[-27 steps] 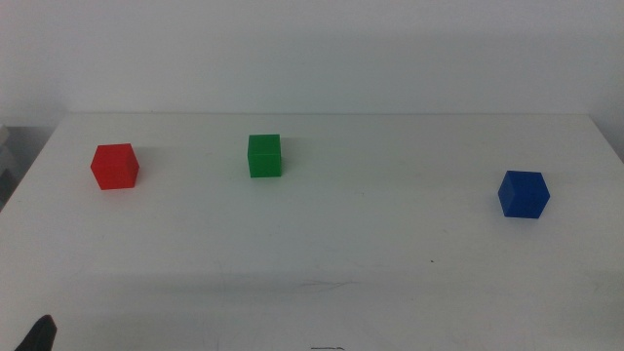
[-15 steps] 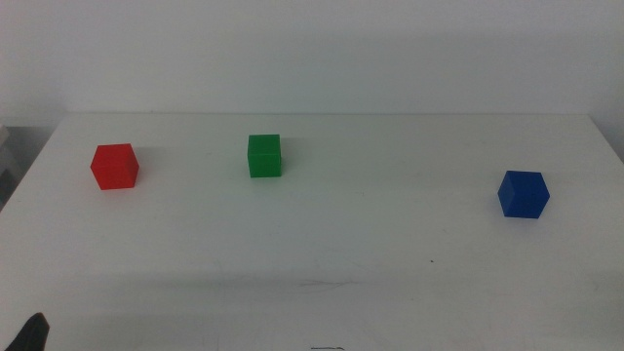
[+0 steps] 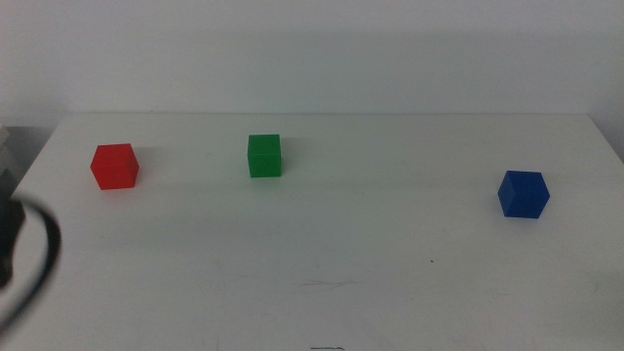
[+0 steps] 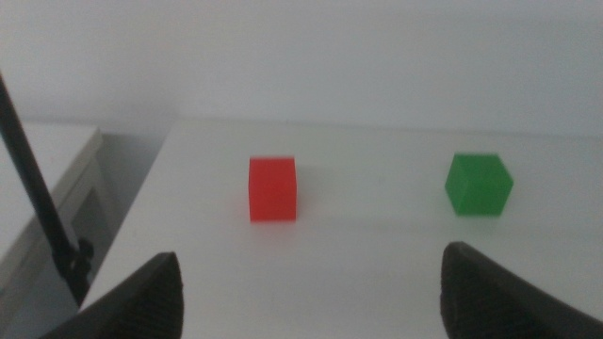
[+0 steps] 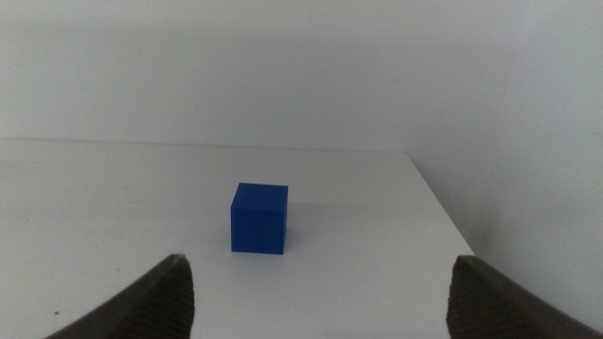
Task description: Stack red cubes first, then green, then blue cubes in a specific spot.
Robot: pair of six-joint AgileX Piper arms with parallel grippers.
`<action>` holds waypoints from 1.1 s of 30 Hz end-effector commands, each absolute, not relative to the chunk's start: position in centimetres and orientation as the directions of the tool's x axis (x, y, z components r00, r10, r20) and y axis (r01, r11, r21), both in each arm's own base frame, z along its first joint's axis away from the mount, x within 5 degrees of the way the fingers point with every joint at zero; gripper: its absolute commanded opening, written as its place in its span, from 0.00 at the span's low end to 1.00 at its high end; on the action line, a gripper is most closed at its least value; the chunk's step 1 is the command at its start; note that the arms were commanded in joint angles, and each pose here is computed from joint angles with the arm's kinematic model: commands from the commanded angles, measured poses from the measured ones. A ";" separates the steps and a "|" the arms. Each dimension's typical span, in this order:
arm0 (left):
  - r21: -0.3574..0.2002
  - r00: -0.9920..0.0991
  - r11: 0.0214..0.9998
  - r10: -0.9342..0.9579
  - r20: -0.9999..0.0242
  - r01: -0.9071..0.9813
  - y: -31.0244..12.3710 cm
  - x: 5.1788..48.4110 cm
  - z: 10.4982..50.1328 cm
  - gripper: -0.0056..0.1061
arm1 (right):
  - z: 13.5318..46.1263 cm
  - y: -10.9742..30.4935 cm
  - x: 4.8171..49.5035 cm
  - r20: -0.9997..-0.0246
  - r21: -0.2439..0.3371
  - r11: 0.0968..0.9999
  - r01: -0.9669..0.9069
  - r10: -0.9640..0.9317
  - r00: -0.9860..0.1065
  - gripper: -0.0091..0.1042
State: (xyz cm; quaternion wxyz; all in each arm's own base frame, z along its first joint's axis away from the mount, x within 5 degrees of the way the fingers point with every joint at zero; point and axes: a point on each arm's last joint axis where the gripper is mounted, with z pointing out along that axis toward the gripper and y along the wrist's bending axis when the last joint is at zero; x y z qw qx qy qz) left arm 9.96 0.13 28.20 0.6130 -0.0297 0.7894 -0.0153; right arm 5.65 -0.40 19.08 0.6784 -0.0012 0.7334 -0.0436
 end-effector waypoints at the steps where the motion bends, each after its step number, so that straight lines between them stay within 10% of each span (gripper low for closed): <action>1: -0.081 -0.156 0.996 -0.084 -0.984 -0.022 0.1 11.4 31.8 0.89 | 20.5 -0.4 5.4 -0.996 -0.083 0.994 0.064 -0.085 0.038 0.89; 33: -0.061 -0.806 0.994 -0.113 -0.580 -0.095 2.9 37.7 36.6 0.89 | 20.5 -0.4 5.4 -0.996 -0.083 0.994 0.064 -0.085 0.038 0.89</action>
